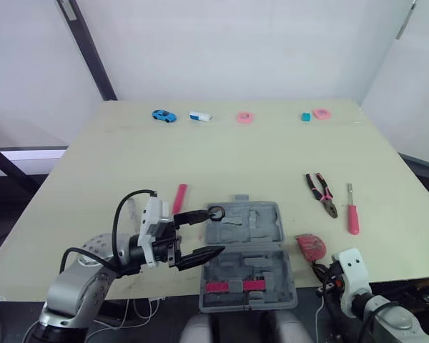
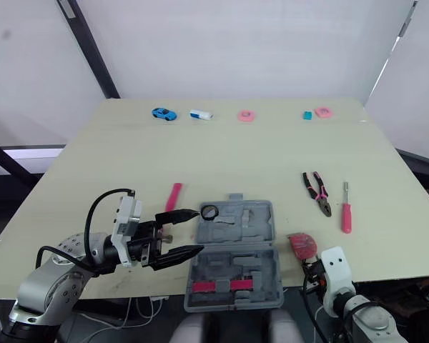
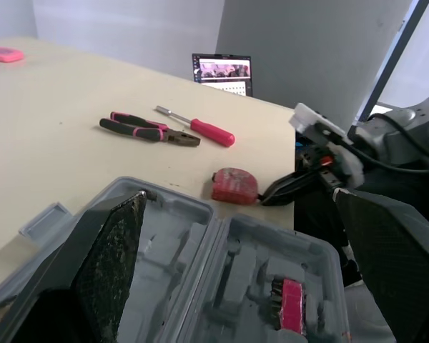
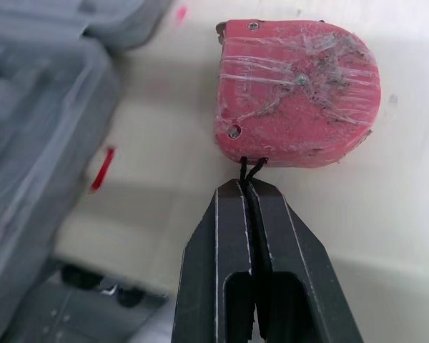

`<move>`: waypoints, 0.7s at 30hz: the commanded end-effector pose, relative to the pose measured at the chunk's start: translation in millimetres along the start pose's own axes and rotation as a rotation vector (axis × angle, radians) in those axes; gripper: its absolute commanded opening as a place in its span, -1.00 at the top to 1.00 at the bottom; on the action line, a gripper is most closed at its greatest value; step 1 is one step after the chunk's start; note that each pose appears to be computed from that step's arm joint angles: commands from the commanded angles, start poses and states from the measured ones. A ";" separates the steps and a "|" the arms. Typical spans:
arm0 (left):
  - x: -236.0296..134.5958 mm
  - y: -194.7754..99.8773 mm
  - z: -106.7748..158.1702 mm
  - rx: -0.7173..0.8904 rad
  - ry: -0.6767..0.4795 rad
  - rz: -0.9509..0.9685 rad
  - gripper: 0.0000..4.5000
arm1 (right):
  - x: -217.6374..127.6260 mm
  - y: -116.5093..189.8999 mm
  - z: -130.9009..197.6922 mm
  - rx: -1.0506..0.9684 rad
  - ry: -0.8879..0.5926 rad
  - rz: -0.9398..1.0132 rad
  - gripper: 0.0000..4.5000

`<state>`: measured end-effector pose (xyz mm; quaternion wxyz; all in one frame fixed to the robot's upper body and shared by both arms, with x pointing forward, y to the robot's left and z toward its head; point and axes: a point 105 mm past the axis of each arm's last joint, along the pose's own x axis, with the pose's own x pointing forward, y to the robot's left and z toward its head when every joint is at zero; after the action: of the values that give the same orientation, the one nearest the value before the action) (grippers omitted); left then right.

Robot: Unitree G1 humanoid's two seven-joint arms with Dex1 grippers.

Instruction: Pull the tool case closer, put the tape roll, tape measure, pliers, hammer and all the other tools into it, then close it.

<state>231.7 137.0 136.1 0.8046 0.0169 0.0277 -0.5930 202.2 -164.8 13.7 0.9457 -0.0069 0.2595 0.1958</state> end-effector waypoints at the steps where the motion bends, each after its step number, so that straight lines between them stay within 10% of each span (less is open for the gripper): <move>1: -4.0 -0.1 1.1 0.051 0.013 -0.003 -1.00 | -5.4 8.2 6.2 -0.028 -0.025 0.020 0.98; 11: -15.1 10.0 -5.2 0.089 -0.037 0.024 -1.00 | -4.2 0.6 1.9 -0.050 -0.010 0.029 0.98; 21: -47.1 1.0 -10.1 0.034 -0.074 -0.058 -1.00 | -42.9 -12.6 43.1 -0.217 0.001 0.292 -0.86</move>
<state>220.9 174.8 121.3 0.7885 0.0097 -0.0010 -0.6150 193.6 -190.4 45.3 0.9054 -0.0655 0.2701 0.3209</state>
